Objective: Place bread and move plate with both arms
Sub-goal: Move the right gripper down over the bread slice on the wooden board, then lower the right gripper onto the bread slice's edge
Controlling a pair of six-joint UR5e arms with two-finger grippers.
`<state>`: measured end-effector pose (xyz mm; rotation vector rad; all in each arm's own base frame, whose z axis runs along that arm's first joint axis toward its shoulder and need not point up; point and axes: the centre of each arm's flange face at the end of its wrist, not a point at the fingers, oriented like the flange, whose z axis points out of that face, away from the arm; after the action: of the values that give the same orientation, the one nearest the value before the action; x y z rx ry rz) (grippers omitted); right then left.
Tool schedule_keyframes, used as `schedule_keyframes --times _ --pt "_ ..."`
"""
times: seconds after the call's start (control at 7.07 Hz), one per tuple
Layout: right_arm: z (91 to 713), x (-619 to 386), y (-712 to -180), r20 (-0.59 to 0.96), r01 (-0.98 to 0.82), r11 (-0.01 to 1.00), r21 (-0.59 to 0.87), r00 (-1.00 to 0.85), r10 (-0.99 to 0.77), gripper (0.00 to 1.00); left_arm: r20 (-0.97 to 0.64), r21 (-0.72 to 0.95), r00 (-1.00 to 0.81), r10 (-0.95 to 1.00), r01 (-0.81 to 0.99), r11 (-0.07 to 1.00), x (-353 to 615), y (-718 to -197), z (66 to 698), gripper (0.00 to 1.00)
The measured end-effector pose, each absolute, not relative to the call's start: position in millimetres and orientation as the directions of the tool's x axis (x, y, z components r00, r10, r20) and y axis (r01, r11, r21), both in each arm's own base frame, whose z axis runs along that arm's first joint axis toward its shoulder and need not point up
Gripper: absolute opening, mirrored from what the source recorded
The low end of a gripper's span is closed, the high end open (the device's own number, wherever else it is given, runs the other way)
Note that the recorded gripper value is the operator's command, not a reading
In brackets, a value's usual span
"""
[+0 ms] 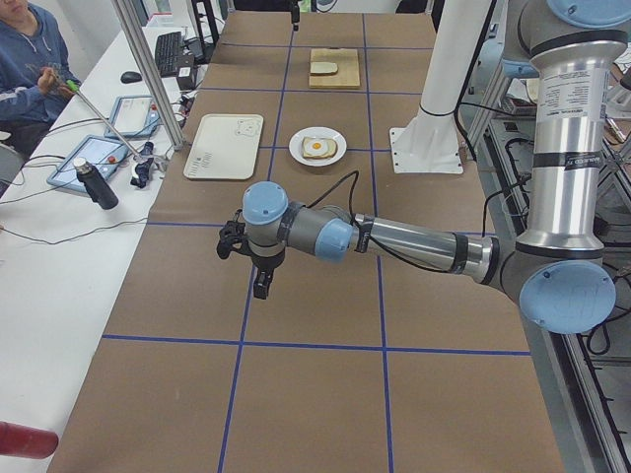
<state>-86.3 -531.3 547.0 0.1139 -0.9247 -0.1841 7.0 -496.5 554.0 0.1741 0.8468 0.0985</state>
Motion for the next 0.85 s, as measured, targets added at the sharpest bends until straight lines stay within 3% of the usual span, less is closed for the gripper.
schedule_keyframes --times 0.85 --pt "590 -161 -437 0.837 0.007 0.995 0.097 0.54 -0.086 0.99 -0.737 0.186 0.659 0.149 -0.015 0.982 7 -497 556 0.98"
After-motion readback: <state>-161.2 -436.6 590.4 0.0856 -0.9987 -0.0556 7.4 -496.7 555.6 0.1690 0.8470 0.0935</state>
